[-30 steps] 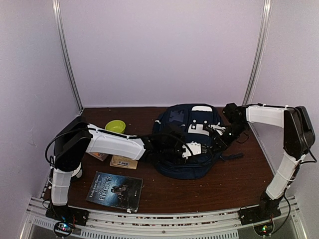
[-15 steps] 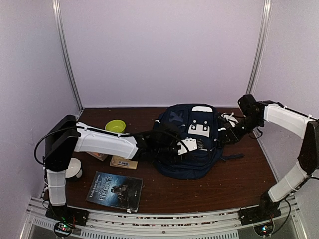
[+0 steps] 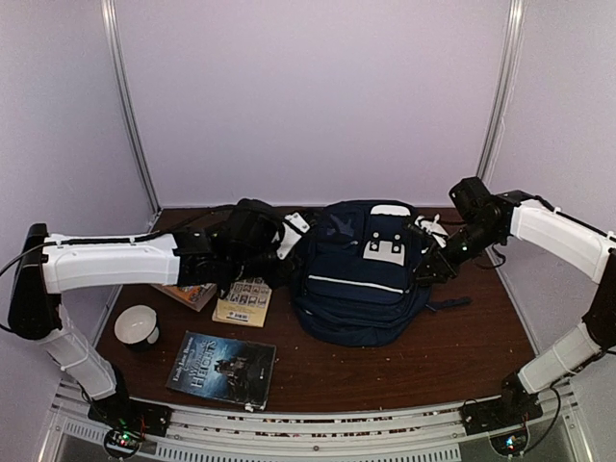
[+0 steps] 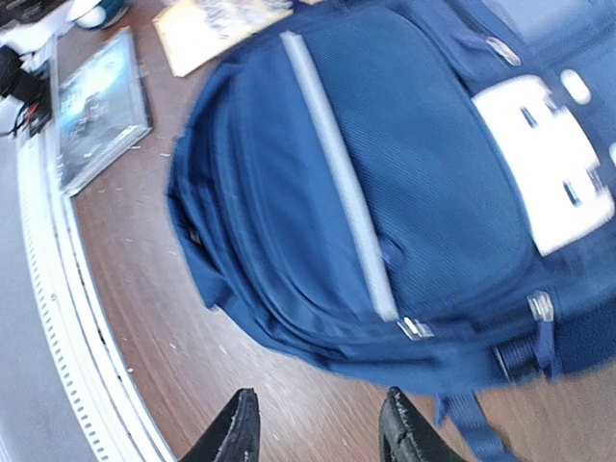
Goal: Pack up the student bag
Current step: Rotate the book at the corner of the board.
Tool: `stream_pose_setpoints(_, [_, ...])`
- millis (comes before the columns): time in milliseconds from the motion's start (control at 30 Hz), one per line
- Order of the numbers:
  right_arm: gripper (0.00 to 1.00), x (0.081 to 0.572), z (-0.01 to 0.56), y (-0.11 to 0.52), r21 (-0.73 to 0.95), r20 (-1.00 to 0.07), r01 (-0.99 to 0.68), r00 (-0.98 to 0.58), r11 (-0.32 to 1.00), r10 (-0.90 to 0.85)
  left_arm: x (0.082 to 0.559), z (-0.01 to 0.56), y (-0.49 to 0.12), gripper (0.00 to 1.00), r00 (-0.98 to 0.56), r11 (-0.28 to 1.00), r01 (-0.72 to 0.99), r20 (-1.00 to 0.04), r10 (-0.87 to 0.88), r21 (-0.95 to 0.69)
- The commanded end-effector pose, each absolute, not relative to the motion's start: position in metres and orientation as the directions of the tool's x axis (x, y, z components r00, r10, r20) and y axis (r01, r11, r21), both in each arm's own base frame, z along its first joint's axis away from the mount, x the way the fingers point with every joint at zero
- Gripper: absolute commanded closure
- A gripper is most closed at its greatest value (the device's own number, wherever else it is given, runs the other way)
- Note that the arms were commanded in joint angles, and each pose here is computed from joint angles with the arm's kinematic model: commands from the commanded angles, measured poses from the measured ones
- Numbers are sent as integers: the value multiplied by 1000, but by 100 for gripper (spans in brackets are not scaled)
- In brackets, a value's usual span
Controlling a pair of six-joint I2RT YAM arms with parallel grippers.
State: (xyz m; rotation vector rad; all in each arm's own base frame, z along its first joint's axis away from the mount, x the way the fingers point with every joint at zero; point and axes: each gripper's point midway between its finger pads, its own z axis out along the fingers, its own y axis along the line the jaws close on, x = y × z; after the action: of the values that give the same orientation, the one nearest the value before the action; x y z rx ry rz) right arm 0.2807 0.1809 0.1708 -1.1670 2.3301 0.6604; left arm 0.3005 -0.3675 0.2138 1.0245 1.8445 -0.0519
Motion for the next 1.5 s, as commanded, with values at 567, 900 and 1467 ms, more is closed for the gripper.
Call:
stream_pose_setpoints(567, [53,206,143,427,355,-524,-932,-266,76,-809,158,73,-185,34,-942,979,22,-334,-48,-203])
stream_pose_setpoints(900, [47,200,80,493,507,-439,-854,-371,114,-818,126,39,-182,33,-972,959,-128,-160,-172,-254])
stream_pose_setpoints(1467, [69,173,43,492,620,-353,-777,-398,106,-847,141,11,-188,34,-971,983,-42,-226,-83,-178])
